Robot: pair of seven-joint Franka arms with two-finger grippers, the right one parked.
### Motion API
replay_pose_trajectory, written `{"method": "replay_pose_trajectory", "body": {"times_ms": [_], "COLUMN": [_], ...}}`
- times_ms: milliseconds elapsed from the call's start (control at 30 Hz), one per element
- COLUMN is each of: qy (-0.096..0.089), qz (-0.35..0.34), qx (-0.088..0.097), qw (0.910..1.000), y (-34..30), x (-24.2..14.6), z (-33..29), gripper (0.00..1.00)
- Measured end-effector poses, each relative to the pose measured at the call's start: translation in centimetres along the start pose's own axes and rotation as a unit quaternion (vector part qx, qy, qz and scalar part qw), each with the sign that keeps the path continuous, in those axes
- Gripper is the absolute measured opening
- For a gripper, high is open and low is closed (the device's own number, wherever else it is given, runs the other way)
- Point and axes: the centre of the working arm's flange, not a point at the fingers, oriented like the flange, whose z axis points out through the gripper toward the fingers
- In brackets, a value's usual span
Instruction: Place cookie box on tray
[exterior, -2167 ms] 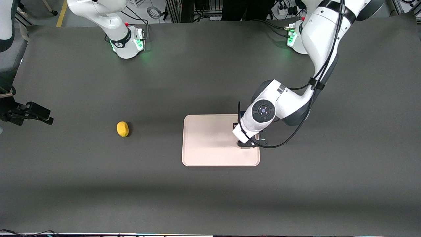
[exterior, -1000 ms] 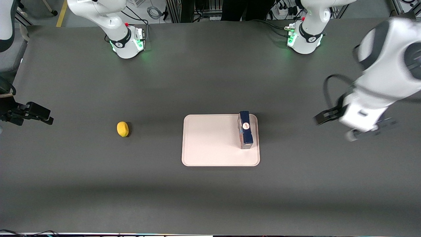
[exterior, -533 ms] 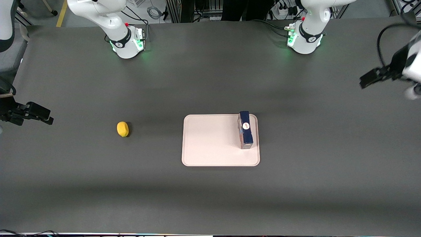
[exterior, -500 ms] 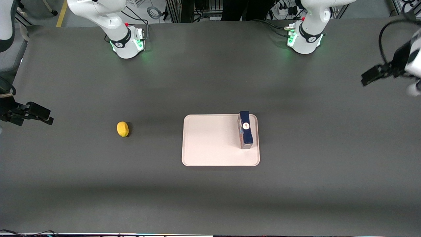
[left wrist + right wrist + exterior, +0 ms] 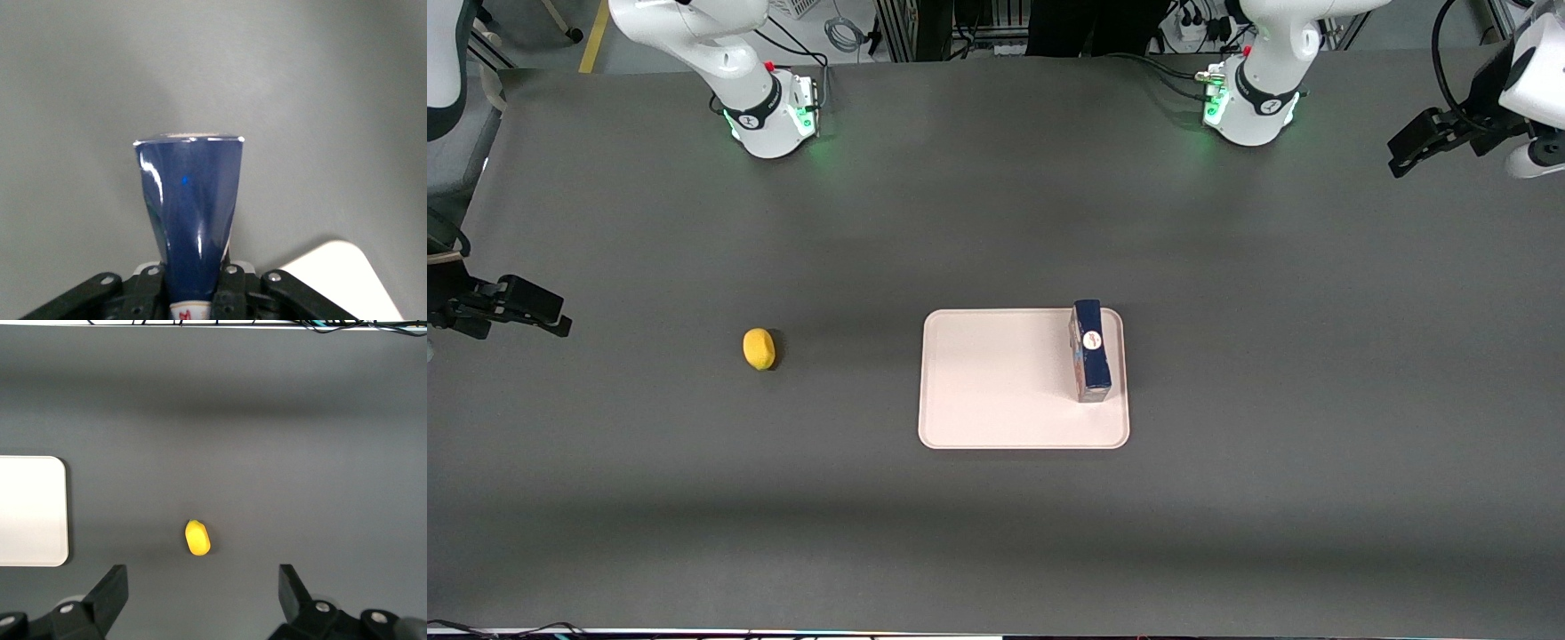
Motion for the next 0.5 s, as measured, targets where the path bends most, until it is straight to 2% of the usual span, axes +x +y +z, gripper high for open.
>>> {"method": "replay_pose_trajectory", "body": {"times_ms": [167, 400, 500], "qy": [0.005, 0.007, 0.008], "qz": [0.005, 0.086, 0.099], "qx": [-0.001, -0.002, -0.004], "qw": [1.0, 0.9963, 0.9951], "y": [0.21, 0.06, -0.37], "x": [0.01, 0.12, 0.32], "z": [0.13, 0.18, 0.2], "gripper": [1.0, 1.0, 1.0]}}
